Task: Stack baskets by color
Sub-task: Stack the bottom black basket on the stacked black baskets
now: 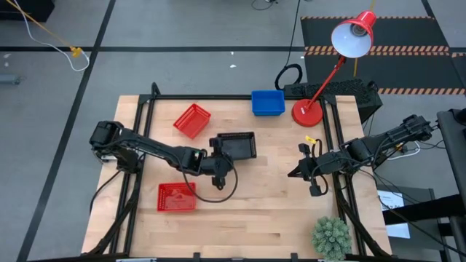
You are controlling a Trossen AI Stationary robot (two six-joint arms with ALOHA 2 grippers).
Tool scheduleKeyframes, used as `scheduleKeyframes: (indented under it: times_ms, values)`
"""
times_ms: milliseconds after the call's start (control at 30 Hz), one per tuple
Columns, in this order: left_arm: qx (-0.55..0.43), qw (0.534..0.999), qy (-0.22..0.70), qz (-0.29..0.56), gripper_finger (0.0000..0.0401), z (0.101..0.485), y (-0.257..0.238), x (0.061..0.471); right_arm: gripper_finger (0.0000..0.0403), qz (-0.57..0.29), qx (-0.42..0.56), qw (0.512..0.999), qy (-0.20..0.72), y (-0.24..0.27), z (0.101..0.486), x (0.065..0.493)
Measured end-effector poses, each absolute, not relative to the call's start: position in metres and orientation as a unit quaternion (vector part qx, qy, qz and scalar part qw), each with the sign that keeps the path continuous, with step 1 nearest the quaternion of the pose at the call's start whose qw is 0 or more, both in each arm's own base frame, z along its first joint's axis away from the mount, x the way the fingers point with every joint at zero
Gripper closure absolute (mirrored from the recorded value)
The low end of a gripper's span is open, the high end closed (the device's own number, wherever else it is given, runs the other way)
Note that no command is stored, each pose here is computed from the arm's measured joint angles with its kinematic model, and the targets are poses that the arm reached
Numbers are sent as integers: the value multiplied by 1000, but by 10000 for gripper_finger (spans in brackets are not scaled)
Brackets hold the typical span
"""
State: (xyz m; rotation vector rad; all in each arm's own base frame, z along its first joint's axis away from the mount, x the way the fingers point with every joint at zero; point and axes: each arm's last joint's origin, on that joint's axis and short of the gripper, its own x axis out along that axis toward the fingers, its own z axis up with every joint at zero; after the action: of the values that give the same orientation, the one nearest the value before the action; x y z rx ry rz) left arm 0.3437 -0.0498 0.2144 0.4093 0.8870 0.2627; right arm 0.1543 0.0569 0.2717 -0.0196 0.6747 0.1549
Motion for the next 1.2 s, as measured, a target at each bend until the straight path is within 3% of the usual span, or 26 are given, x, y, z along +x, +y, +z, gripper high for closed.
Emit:
scheduleKeyframes:
  times_ms: [167,367,600,833,1200]
  values:
    - [187,877,424,127,393,212,-44,344,397,76,-10,941,331,57,272,154]
    - [172,877,427,142,374,204,-35,342,397,76,-10,941,331,57,272,154]
    - [159,881,428,123,393,194,-30,340,397,76,-11,941,331,57,272,154]
    - [165,887,414,119,369,195,-30,342,397,76,-11,941,331,57,271,154]
    - [172,883,425,103,383,194,-28,341,397,76,-11,941,331,57,271,154]
